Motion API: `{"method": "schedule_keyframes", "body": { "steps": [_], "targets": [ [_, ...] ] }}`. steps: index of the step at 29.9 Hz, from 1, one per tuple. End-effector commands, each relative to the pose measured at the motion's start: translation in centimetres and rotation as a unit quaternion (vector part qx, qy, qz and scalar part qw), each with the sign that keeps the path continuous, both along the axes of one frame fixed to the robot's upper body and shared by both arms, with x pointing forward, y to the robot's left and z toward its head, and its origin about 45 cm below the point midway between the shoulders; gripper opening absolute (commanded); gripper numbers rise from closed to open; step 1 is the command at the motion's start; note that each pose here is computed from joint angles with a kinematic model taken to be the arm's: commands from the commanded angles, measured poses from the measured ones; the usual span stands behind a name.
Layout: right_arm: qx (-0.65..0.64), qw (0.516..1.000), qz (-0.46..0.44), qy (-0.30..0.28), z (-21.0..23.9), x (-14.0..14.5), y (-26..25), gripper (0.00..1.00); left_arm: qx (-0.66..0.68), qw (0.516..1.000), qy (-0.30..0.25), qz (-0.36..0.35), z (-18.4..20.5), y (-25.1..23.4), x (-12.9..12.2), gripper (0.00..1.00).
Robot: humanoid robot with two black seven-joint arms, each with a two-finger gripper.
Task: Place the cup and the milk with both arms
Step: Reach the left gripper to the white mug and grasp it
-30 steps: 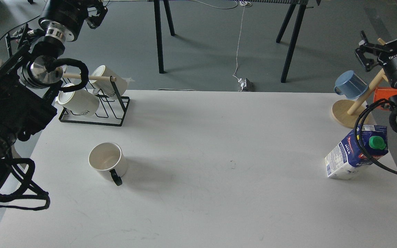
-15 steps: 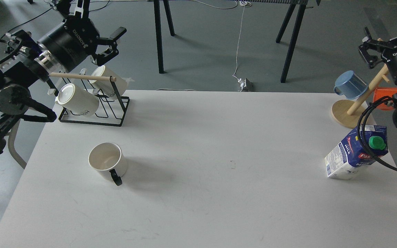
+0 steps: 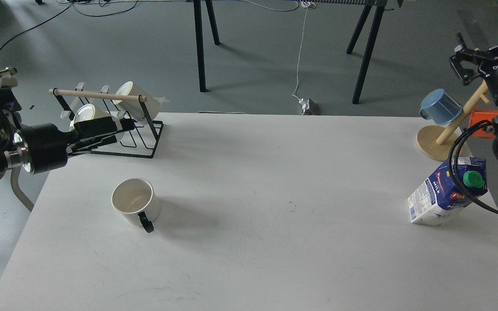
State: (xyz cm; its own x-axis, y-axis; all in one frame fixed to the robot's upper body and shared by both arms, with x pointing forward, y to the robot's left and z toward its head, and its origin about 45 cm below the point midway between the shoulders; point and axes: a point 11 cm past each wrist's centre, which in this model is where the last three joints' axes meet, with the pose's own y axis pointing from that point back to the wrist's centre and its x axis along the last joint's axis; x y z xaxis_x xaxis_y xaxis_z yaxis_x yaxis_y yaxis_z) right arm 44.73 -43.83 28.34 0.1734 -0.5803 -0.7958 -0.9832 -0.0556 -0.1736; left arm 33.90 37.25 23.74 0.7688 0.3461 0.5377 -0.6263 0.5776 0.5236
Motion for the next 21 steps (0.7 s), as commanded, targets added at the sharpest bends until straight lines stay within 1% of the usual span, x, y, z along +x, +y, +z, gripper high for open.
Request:
{"method": "schedule_keyframes", "body": {
  "steps": [1,6,8,12,15,21],
  "targets": [
    [-0.001,1.0,0.002,0.002,-0.1,0.0,0.1,0.99,0.079,0.996,-0.032,-0.012,-1.6,1.2,-0.5,0.92],
    [-0.004,1.0,0.004,0.002,-0.1,0.0,0.2,0.99,0.155,0.986,-0.051,-0.04,-3.7,3.1,-1.1,0.82],
    [-0.005,1.0,0.004,0.001,0.0,0.1,0.2,0.99,0.169,0.982,-0.058,-0.069,-5.2,2.7,-1.2,0.8],
    [-0.005,1.0,0.003,0.003,-0.1,0.0,0.2,0.99,0.24,0.961,-0.083,-0.109,-7.8,3.3,-1.6,0.79],
    [-0.006,1.0,0.003,0.003,-0.1,0.0,0.1,0.99,0.254,0.955,-0.081,-0.132,-10.0,2.7,-2.5,0.78],
    [-0.006,1.0,0.003,0.003,-0.1,0.0,0.2,0.99,0.253,0.955,-0.08,-0.131,-11.7,2.0,-2.5,0.76]
  ]
}}
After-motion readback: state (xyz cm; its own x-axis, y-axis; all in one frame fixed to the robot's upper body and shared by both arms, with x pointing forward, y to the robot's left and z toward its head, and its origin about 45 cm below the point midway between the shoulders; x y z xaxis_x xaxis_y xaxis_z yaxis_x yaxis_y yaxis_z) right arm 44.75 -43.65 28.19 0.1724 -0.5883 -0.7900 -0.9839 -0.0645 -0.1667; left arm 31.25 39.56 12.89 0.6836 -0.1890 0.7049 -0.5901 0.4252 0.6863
